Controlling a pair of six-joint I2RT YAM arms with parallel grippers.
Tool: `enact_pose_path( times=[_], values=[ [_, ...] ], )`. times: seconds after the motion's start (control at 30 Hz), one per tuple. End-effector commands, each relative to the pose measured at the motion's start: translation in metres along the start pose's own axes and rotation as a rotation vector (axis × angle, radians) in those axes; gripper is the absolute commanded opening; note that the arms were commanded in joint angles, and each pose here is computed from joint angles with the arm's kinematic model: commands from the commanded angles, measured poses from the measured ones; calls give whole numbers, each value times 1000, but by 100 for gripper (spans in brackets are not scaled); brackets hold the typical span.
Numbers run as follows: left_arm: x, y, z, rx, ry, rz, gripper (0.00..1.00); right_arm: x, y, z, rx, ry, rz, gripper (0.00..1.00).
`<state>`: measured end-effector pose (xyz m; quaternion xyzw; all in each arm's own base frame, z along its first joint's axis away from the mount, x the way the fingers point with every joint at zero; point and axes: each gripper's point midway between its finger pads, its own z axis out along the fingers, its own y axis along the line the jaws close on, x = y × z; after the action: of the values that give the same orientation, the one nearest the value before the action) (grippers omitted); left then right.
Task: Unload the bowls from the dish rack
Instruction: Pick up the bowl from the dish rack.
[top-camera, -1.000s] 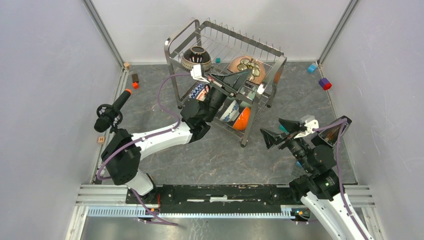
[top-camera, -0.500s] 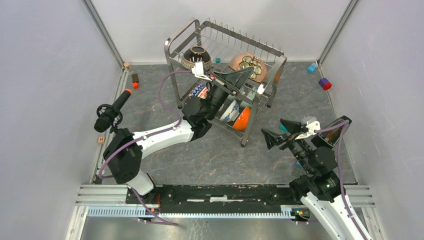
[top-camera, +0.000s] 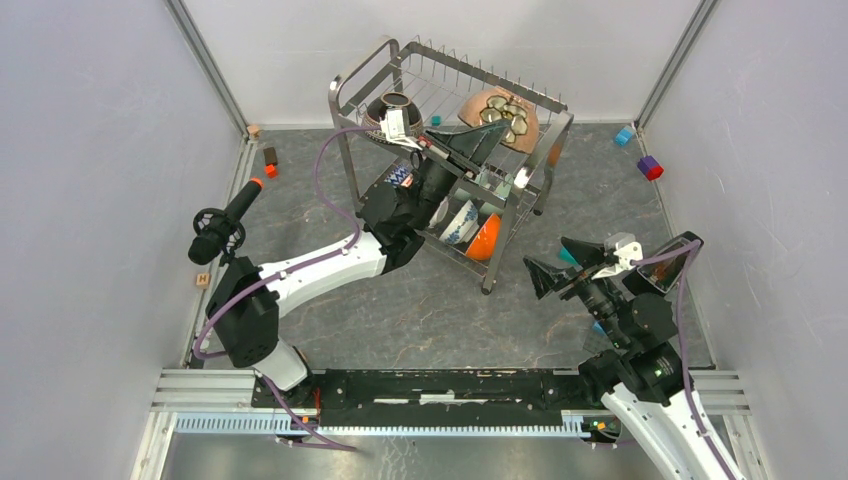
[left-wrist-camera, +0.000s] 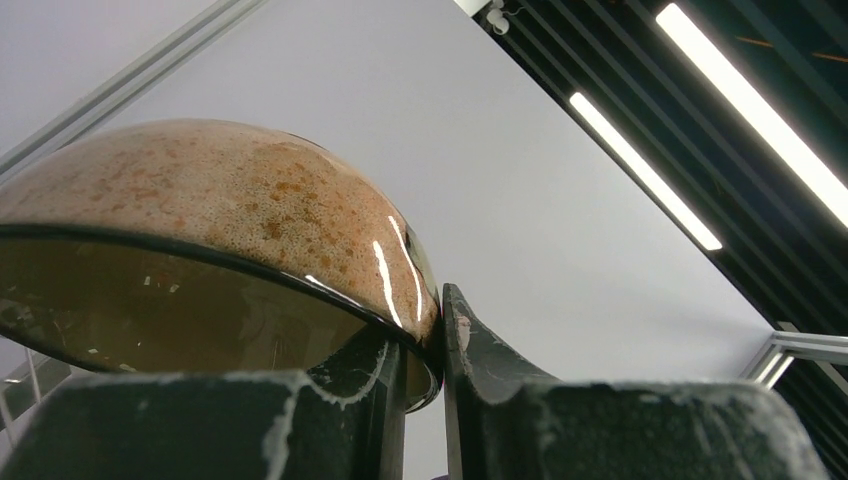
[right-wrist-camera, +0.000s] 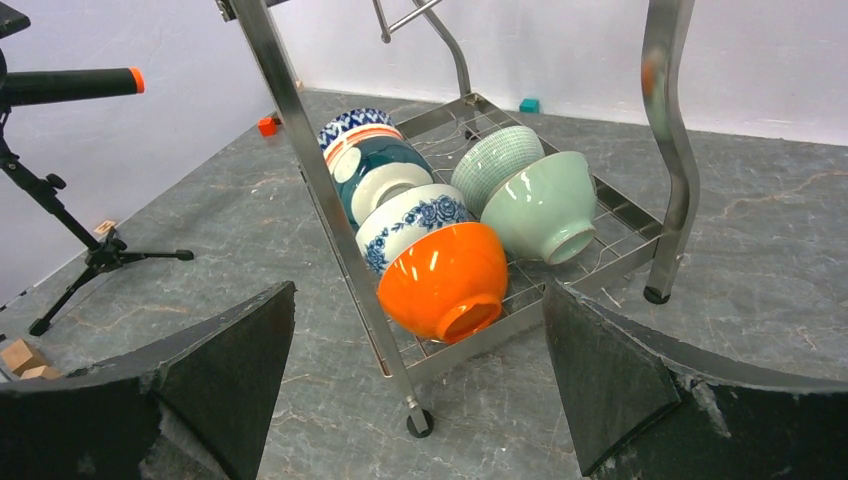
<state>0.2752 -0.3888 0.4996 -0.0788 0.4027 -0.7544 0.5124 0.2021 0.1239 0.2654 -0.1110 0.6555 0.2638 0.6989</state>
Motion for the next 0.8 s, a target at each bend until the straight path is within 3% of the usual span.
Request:
enact_pose_path(
  times=[0.0,0.77],
  values=[
    [-42,-90,7,256,-106,26,2,-29,6,-4,-13,-70,-7,98],
    [-75,-161,0,312,-97,148,2,-51,13,-9,-30,-95,-7,98]
  ],
)
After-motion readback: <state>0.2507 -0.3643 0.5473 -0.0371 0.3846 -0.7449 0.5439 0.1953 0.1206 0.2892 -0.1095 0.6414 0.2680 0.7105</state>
